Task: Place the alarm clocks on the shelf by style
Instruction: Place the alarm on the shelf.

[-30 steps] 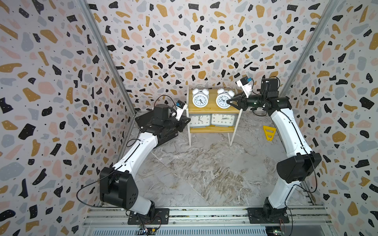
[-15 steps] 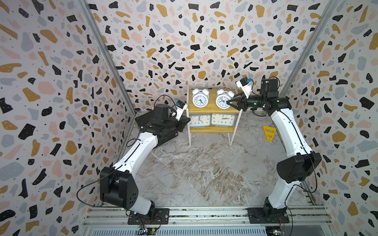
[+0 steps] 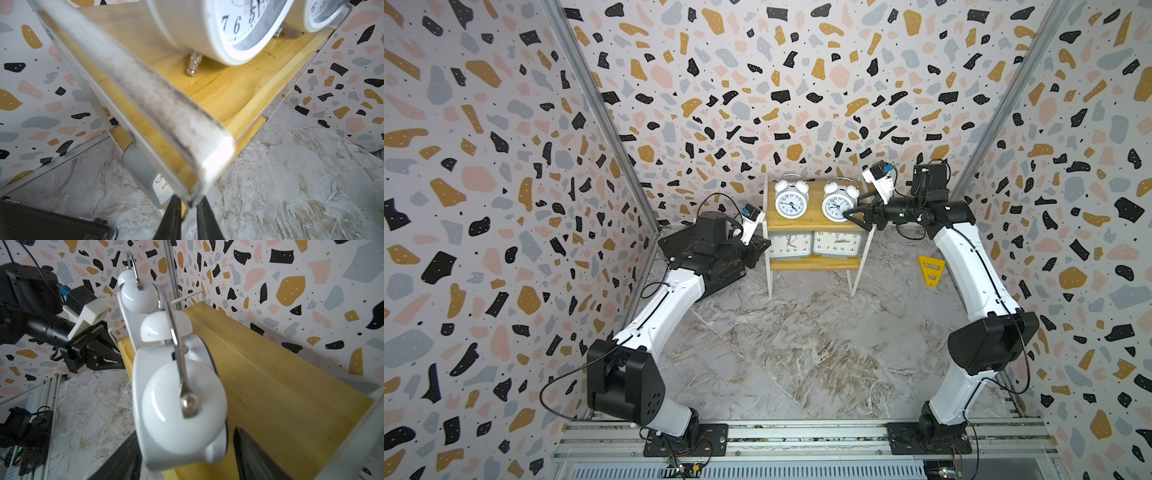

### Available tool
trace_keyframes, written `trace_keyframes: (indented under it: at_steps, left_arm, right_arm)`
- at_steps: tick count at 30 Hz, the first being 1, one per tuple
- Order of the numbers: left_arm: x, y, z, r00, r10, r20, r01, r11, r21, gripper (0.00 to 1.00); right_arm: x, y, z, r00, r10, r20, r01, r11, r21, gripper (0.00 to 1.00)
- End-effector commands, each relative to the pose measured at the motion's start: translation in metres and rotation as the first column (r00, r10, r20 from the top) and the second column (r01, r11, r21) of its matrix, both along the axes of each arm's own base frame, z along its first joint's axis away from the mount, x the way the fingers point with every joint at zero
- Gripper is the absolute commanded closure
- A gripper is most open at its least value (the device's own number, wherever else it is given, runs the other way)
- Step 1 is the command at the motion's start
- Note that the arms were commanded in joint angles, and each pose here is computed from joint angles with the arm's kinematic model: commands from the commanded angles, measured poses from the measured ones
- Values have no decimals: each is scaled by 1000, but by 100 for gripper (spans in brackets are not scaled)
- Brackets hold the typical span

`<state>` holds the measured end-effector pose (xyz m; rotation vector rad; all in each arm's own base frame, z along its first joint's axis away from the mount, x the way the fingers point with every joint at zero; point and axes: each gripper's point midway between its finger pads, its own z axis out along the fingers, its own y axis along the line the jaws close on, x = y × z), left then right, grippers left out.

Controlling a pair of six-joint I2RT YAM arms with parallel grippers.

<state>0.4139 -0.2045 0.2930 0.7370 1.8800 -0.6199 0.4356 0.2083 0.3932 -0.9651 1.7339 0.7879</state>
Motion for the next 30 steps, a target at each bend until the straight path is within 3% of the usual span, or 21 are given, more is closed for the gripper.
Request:
trace_keyframes:
  at_steps: [1,30]
  left_arm:
    - [0,-6,22,998,-30,48,32,999,-30,83]
    - [0,-7,21,998,-36,44,38,999,-33,83]
  right_arm:
    - [-14,-10,27,995,-38,94,40,999,-22,27]
    - [-3,-20,24,987,-117,109,123,991,-58,27]
